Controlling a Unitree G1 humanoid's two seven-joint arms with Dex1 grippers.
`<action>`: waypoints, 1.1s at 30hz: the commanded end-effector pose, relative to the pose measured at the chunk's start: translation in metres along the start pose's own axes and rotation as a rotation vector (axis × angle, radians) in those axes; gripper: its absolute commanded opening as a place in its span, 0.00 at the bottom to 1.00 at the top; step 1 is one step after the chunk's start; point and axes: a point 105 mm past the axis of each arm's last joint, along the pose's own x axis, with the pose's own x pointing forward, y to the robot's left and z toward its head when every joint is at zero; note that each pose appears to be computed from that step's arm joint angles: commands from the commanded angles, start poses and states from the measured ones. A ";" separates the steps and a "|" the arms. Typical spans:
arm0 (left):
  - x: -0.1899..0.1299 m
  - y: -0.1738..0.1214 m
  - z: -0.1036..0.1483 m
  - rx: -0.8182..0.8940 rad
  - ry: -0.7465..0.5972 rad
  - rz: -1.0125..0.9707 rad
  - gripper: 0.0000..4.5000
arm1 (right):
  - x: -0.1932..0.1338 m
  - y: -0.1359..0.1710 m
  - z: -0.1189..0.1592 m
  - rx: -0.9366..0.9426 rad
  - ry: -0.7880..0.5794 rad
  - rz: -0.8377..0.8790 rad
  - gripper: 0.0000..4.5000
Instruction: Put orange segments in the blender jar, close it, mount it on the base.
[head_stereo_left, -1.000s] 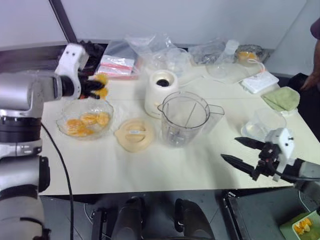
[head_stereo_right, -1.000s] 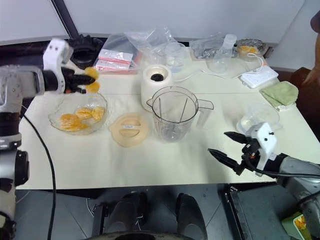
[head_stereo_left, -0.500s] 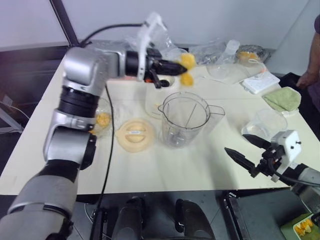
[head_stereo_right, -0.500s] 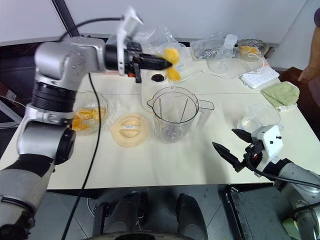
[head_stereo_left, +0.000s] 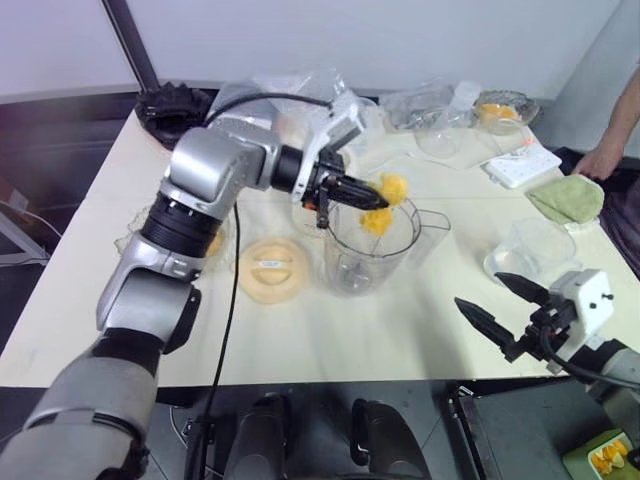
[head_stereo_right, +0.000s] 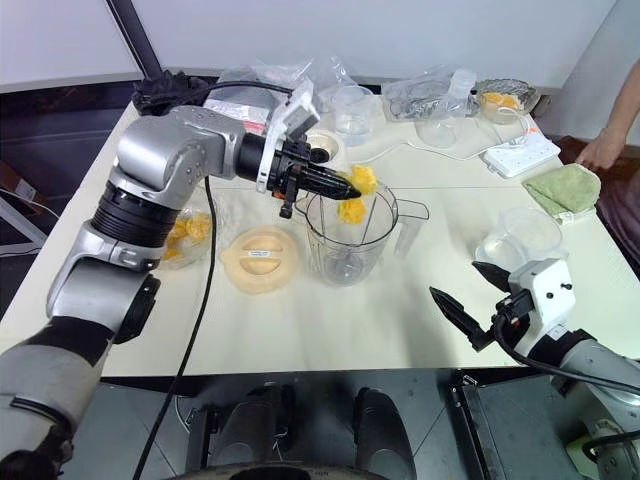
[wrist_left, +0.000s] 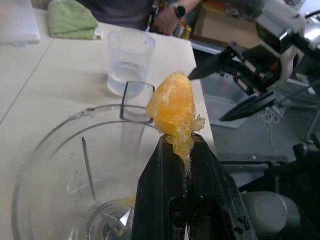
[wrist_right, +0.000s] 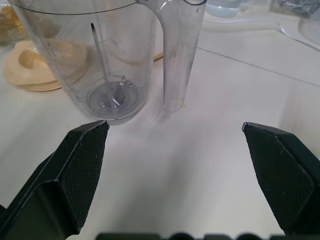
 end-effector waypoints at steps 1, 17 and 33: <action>-0.001 -0.002 0.007 0.053 -0.011 0.000 0.12 | -0.002 0.001 0.012 -0.037 -0.049 -0.015 1.00; -0.001 0.010 0.017 0.147 -0.112 0.129 0.99 | -0.008 -0.016 0.010 -0.066 -0.070 -0.126 1.00; -0.049 -0.034 0.017 0.221 -0.431 0.164 0.99 | -0.045 -0.101 -0.018 -0.111 0.010 -0.738 1.00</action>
